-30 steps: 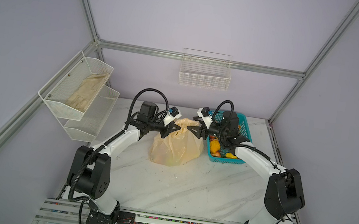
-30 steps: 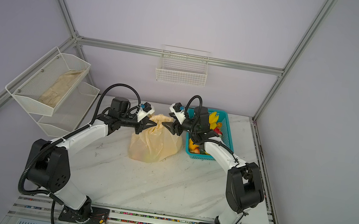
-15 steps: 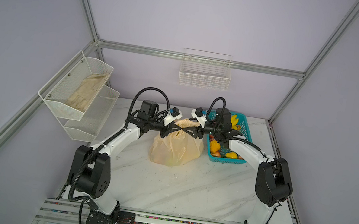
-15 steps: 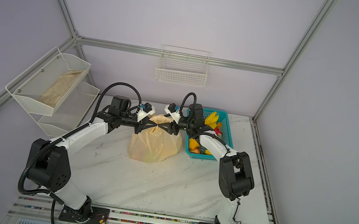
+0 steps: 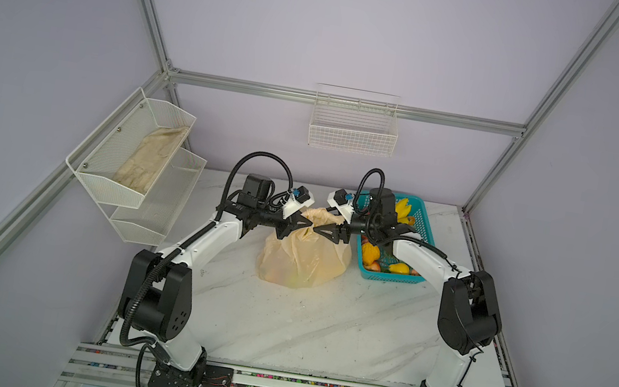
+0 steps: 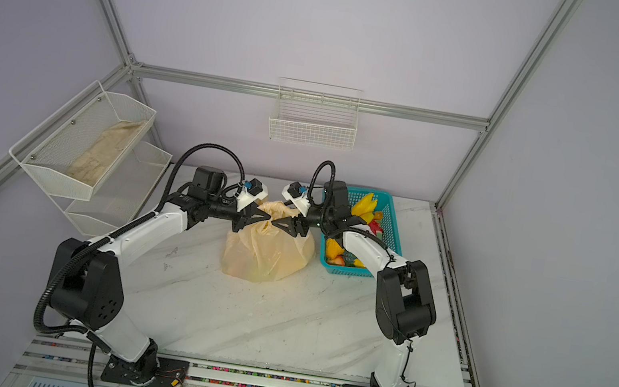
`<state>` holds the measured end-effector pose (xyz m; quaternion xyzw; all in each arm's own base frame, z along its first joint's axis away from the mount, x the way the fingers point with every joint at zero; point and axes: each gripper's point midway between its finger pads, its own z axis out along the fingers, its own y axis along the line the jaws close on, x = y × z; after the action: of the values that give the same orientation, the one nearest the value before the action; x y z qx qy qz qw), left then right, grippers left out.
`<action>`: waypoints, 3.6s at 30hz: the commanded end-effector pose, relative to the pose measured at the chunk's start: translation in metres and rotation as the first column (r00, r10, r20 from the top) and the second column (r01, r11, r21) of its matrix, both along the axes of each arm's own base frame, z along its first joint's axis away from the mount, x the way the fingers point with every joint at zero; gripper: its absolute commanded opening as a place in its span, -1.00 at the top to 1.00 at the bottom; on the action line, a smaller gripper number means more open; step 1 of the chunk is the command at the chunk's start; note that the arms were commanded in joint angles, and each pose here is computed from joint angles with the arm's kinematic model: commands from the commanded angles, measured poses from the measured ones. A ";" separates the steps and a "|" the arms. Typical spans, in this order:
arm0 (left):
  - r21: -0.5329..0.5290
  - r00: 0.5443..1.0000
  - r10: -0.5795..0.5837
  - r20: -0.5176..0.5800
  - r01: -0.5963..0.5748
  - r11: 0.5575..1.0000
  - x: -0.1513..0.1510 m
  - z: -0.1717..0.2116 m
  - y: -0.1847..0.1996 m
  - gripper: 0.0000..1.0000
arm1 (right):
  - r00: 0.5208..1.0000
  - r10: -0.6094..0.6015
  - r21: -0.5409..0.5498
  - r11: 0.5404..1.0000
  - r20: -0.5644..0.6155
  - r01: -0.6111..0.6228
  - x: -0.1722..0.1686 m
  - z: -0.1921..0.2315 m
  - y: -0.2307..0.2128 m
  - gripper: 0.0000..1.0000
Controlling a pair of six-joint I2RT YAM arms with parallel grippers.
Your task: Place the fake fruits into the plastic bag and tie a complex knot
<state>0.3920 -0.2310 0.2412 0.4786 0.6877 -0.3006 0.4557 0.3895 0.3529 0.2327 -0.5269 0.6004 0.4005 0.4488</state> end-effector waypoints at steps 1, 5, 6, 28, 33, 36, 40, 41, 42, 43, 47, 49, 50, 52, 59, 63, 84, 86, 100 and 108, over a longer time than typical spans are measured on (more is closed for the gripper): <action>-0.035 0.995 0.006 0.100 -0.002 0.999 0.014 0.043 -0.001 1.00 | 1.000 0.026 -0.019 0.999 0.013 -0.025 -0.001 -0.005 0.001 -0.34; -0.041 0.996 0.008 0.093 -0.004 0.999 0.014 0.043 -0.002 1.00 | 1.000 0.031 -0.020 0.999 0.004 -0.031 -0.001 -0.008 0.003 -0.33; -0.044 0.996 0.007 0.092 -0.003 0.999 0.014 0.043 -0.002 1.00 | 1.000 0.029 -0.023 0.999 0.002 -0.029 -0.001 -0.009 0.003 -0.34; -0.063 0.998 0.026 0.058 -0.022 0.998 0.012 0.040 -0.002 0.91 | 1.000 -0.002 0.009 1.000 0.020 0.002 0.002 -0.001 0.016 0.79; -0.054 0.998 0.052 0.042 -0.050 0.997 0.010 0.035 0.004 0.61 | 0.999 -0.034 0.013 0.999 0.042 0.033 0.003 0.005 0.011 1.00; -0.053 0.997 0.073 0.035 -0.071 0.996 0.010 0.034 0.010 0.51 | 0.998 -0.050 0.020 0.999 0.041 0.049 0.003 0.009 0.010 1.00; -0.050 0.996 0.089 0.029 -0.087 0.995 0.009 0.032 0.015 0.57 | 0.997 -0.072 0.037 0.997 0.026 0.071 0.005 0.014 0.009 1.00; -0.049 0.996 0.087 0.026 -0.086 0.995 0.008 0.031 0.015 0.63 | 0.997 -0.076 0.043 0.996 0.018 0.075 0.005 0.015 0.009 1.00; -0.049 0.996 0.088 0.024 -0.087 0.995 0.008 0.032 0.015 0.73 | 0.996 -0.088 0.053 0.995 0.005 0.087 0.006 0.016 0.009 1.00; -0.049 0.996 0.087 0.023 -0.086 0.995 0.008 0.032 0.015 0.83 | 0.995 -0.104 0.064 0.992 -0.004 0.104 0.009 0.019 0.009 1.00; -0.059 0.996 0.088 0.017 -0.087 0.994 0.005 0.035 0.014 1.00 | 0.981 -0.180 0.097 0.978 -0.075 0.187 0.020 0.026 0.007 1.00; -0.076 0.997 0.081 0.018 -0.079 0.994 0.003 0.039 0.013 1.00 | 0.971 -0.215 0.112 0.968 -0.106 0.227 0.024 0.029 0.005 1.00; -0.084 0.996 0.082 0.016 -0.081 0.993 0.001 0.040 0.013 1.00 | 0.967 -0.229 0.112 0.964 -0.111 0.241 0.026 0.029 0.005 1.00; -0.097 0.996 0.082 0.024 -0.080 0.992 -0.002 0.043 0.013 1.00 | 0.955 -0.272 0.105 0.953 -0.119 0.285 0.031 0.031 0.001 1.00; -0.134 0.997 0.080 0.021 -0.076 0.988 -0.005 0.050 0.010 1.00 | 0.925 -0.351 0.096 0.926 -0.148 0.366 0.040 0.033 -0.003 1.00; -0.135 0.999 0.053 0.010 -0.051 0.990 -0.008 0.045 -0.001 1.00 | 0.926 -0.334 0.132 0.924 -0.178 0.359 0.033 0.036 0.010 1.00; -0.090 1.000 -0.009 -0.007 0.009 0.996 -0.024 0.006 -0.033 0.84 | 0.956 -0.216 0.286 0.920 -0.199 0.267 0.021 0.046 0.017 1.00; -0.095 1.000 -0.018 -0.007 0.017 0.995 -0.026 0.006 -0.033 0.70 | 0.963 -0.187 0.304 0.922 -0.191 0.240 0.018 0.047 0.015 1.00; -0.132 1.000 -0.001 -0.003 0.000 0.991 -0.045 0.001 -0.026 0.16 | 0.983 -0.121 0.348 0.923 -0.140 0.164 0.016 0.039 0.006 1.00; -0.131 0.998 -0.036 -0.045 0.030 0.991 -0.048 -0.017 -0.040 0.32 | 0.979 -0.058 0.432 0.891 -0.196 0.139 0.012 0.051 0.008 1.00</action>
<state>0.3528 -0.2610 0.2327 0.4462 0.6755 -0.3457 0.4744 0.4072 0.3620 0.2638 -0.3427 0.5939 0.5209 0.5085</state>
